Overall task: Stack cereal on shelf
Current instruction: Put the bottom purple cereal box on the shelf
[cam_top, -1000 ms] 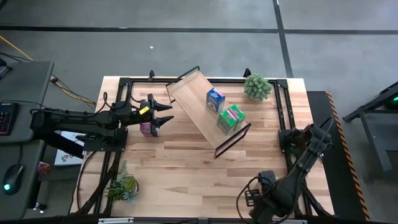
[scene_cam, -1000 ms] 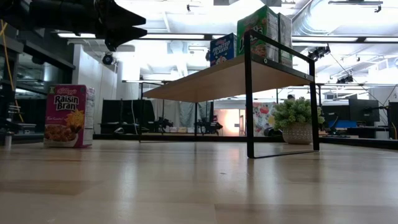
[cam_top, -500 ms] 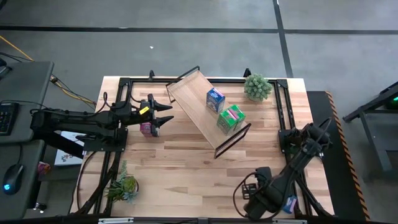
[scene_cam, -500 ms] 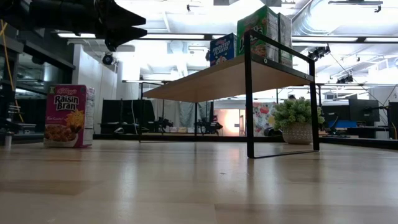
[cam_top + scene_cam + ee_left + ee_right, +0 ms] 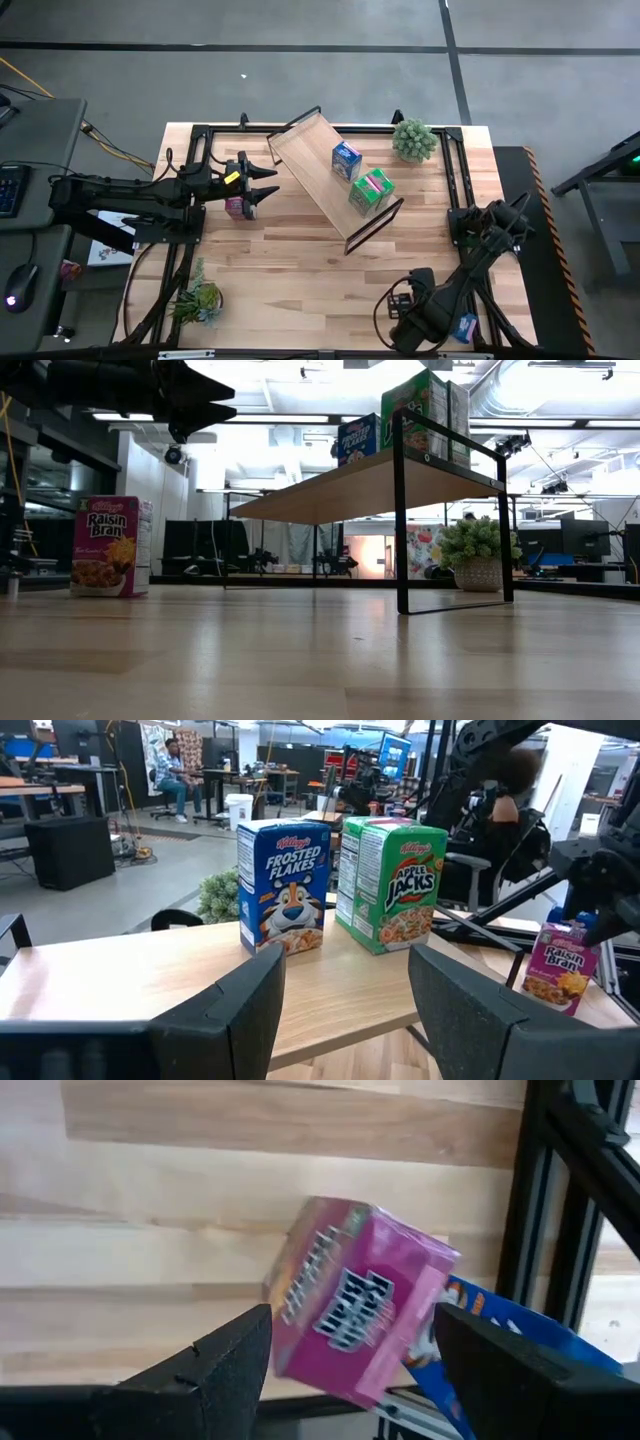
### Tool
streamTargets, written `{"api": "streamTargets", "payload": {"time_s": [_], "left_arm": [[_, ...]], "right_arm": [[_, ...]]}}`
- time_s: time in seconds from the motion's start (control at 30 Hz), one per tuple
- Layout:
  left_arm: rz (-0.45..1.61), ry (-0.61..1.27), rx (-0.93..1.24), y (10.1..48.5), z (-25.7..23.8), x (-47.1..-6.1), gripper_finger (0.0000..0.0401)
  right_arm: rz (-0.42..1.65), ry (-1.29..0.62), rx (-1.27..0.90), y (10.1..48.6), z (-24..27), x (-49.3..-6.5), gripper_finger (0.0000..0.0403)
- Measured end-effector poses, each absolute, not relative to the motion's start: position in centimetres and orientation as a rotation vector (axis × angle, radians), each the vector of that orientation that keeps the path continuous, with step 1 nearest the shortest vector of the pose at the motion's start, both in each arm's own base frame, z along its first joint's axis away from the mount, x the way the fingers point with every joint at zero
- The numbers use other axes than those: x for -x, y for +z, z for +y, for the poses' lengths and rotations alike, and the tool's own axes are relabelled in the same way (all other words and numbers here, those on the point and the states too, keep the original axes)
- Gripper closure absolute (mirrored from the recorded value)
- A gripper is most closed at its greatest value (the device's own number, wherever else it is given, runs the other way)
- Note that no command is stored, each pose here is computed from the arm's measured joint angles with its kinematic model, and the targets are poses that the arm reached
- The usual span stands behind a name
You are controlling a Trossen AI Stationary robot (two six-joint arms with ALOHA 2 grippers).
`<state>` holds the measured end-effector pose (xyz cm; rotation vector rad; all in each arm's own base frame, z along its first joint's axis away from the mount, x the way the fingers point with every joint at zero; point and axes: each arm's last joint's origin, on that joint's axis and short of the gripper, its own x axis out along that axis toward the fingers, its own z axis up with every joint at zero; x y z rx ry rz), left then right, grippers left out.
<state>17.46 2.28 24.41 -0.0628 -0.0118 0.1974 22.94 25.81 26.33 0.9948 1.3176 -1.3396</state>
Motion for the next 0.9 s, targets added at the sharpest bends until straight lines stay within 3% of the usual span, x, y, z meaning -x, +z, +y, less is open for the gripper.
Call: {"api": "streamTargets", "payload": {"time_s": [0.9], "left_arm": [[-0.001,0.198,0.103,24.3,2.3,-17.5,0.0197]], "right_arm": [[1.306,-1.367,-0.909,24.6,26.8,-22.9,0.013]]}}
